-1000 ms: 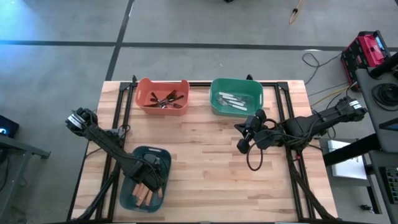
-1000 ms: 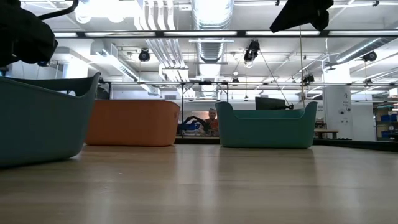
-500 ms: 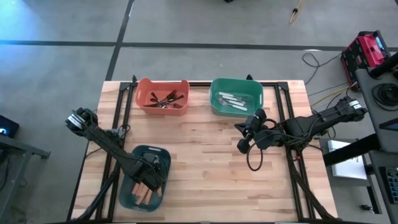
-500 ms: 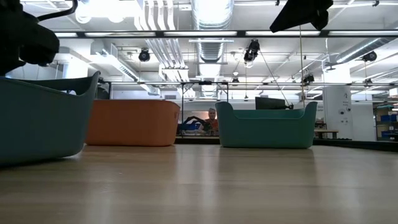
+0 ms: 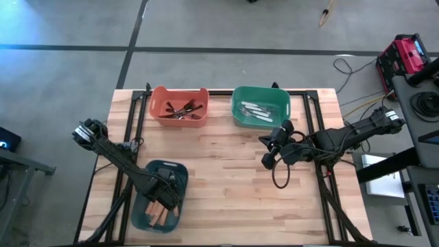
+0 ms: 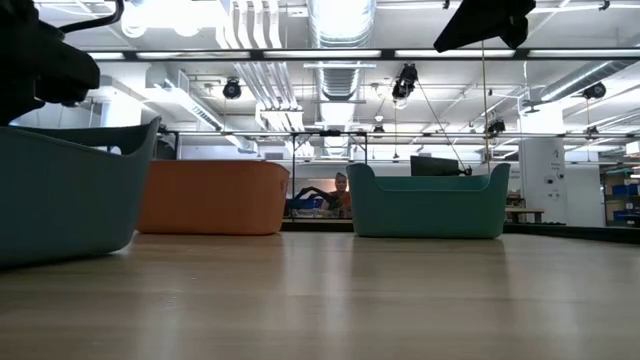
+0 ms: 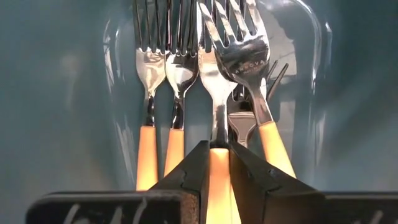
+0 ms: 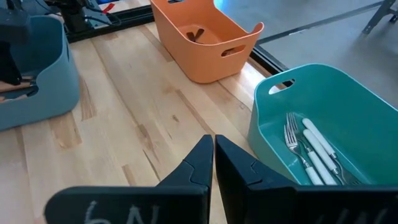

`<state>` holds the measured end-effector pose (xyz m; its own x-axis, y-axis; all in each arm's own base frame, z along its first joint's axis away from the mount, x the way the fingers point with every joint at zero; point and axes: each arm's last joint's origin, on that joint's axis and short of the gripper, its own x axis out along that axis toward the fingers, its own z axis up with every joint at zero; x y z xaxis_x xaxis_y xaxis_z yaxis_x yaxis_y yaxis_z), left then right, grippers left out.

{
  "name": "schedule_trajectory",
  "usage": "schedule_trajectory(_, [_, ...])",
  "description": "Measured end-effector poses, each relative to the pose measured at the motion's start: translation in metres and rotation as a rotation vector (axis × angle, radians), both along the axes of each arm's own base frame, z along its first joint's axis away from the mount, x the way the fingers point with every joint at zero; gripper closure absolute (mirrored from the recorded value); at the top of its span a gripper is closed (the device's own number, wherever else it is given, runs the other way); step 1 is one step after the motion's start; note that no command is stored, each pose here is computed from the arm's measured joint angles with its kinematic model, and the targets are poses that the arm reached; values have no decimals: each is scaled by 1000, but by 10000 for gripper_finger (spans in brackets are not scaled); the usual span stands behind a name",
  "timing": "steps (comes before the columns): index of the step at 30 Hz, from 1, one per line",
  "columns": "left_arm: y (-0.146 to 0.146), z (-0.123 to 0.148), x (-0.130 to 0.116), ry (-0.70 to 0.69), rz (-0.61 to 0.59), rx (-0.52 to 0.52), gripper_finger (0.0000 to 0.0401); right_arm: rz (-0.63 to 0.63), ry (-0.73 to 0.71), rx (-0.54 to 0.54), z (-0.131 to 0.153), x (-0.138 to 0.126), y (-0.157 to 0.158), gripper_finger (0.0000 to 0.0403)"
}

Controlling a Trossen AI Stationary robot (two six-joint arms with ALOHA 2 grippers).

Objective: Sort silverware by color (type)
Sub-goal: Adjust the orange forks in the blue-green bin, then adjust the white forks in the green bin

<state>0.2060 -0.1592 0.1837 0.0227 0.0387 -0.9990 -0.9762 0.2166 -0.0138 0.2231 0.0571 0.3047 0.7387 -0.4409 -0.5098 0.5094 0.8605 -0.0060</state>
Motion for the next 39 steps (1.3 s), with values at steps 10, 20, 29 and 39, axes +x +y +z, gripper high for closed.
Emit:
schedule_trajectory(10, [0, 0, -1, 5, 9, 3, 310, 6, 6, -9, 0, 0, 0, 394])
schedule_trajectory(20, [-7, 19, 9, -43, -28, -35, 285, 9, 8, -13, 0, 0, 0, 394])
schedule_trajectory(29, [-11, 58, 12, -4, -141, -42, 285, 16, 10, -8, 0, 0, 0, 394])
schedule_trajectory(39, [-8, 90, 8, -43, -280, -67, 308, 18, 10, -6, 0, 0, 0, 394])
